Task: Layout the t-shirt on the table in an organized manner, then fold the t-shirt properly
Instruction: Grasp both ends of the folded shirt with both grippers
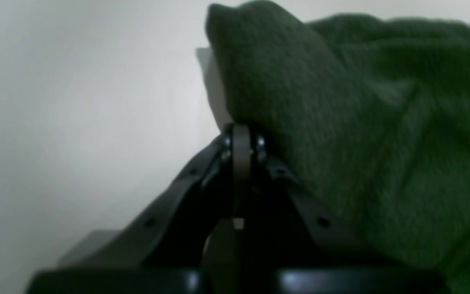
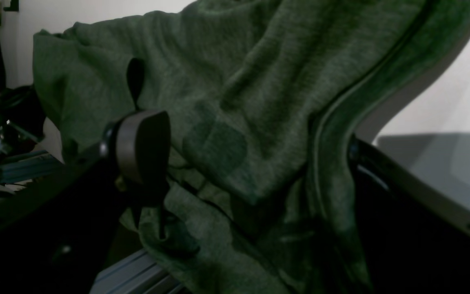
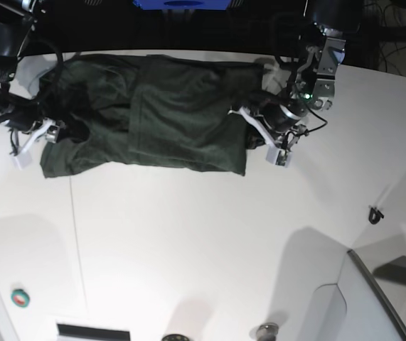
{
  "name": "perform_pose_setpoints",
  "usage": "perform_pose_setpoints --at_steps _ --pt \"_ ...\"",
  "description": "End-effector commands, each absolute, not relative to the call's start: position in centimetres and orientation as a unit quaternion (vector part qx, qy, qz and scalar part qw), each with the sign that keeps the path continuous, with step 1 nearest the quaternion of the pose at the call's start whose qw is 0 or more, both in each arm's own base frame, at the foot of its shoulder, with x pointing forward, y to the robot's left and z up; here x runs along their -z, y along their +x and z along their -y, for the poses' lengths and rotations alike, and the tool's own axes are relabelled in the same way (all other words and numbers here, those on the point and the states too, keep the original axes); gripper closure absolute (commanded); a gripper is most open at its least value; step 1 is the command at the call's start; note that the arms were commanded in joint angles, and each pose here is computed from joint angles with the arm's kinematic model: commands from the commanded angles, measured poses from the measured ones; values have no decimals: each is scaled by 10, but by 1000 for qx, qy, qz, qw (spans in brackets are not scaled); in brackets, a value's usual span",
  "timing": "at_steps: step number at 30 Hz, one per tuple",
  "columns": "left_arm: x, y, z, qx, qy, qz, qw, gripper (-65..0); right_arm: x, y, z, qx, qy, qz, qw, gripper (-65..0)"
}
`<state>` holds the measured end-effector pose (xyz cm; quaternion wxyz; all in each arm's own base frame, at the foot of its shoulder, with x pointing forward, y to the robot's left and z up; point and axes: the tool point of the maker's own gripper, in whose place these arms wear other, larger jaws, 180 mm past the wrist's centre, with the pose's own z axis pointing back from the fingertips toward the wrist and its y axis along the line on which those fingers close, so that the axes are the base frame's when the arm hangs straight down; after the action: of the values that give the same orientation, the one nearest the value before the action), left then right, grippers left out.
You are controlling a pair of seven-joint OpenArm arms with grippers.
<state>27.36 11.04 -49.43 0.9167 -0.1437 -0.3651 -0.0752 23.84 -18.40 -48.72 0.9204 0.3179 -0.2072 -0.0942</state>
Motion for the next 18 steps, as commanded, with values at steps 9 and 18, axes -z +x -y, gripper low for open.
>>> perform_pose_setpoints --at_steps 9,18 --pt "499 271 -117 81 -127 344 927 0 499 207 193 72 283 157 944 -390" --pt "486 267 -109 93 -133 360 919 0 496 205 172 13 280 149 948 -351"
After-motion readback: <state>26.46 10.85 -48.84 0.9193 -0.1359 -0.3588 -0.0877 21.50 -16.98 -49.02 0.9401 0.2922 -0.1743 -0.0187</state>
